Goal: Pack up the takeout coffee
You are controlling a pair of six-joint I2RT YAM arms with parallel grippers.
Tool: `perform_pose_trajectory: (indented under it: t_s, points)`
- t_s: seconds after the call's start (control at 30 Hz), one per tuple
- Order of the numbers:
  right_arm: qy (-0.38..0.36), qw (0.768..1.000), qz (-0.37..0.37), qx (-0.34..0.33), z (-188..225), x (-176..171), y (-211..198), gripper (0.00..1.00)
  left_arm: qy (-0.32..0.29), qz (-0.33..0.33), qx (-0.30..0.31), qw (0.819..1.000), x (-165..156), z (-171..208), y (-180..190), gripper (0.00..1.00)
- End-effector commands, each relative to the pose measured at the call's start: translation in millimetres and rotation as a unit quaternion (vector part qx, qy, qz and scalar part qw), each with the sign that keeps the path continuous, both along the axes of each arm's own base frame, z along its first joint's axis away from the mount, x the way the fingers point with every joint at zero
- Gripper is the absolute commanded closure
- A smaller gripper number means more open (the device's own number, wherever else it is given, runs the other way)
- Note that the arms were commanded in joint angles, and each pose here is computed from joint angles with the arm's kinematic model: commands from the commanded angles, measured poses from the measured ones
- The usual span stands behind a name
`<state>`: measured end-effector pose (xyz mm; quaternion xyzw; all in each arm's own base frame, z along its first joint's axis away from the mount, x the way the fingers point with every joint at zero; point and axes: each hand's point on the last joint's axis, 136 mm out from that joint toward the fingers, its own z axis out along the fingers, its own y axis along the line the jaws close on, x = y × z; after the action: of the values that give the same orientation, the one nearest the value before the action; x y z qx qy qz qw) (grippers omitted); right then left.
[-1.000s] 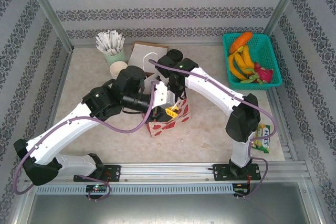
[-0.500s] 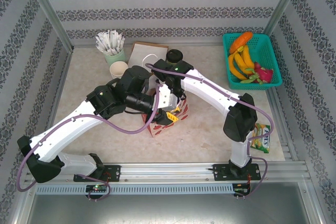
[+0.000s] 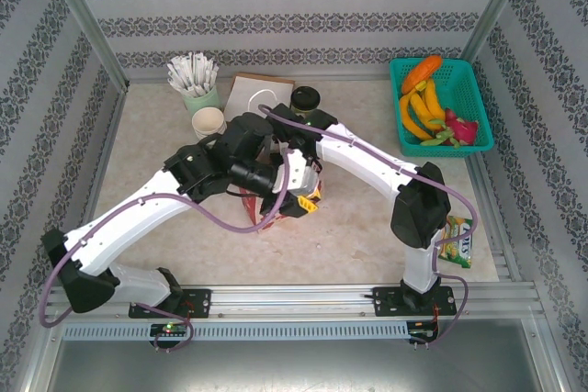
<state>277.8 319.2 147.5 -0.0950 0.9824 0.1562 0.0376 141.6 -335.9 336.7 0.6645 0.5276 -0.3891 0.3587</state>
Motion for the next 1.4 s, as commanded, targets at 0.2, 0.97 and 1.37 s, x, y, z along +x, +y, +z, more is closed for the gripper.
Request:
perform_pose_trajectory:
  t_s: [0.2,0.97,1.37]
  points:
    - [0.031,0.999,-0.015,-0.003,-9,-2,-3,0.62,-0.022,-0.074,-0.041,0.996,-29,23,11,0.71]
    - [-0.085,0.993,0.076,-0.035,4,3,-7,0.64,0.039,0.239,-0.159,0.957,77,52,107,0.0]
    - [-0.092,0.991,0.089,-0.044,1,7,-9,0.64,0.075,0.586,-0.09,0.802,201,10,179,0.07]
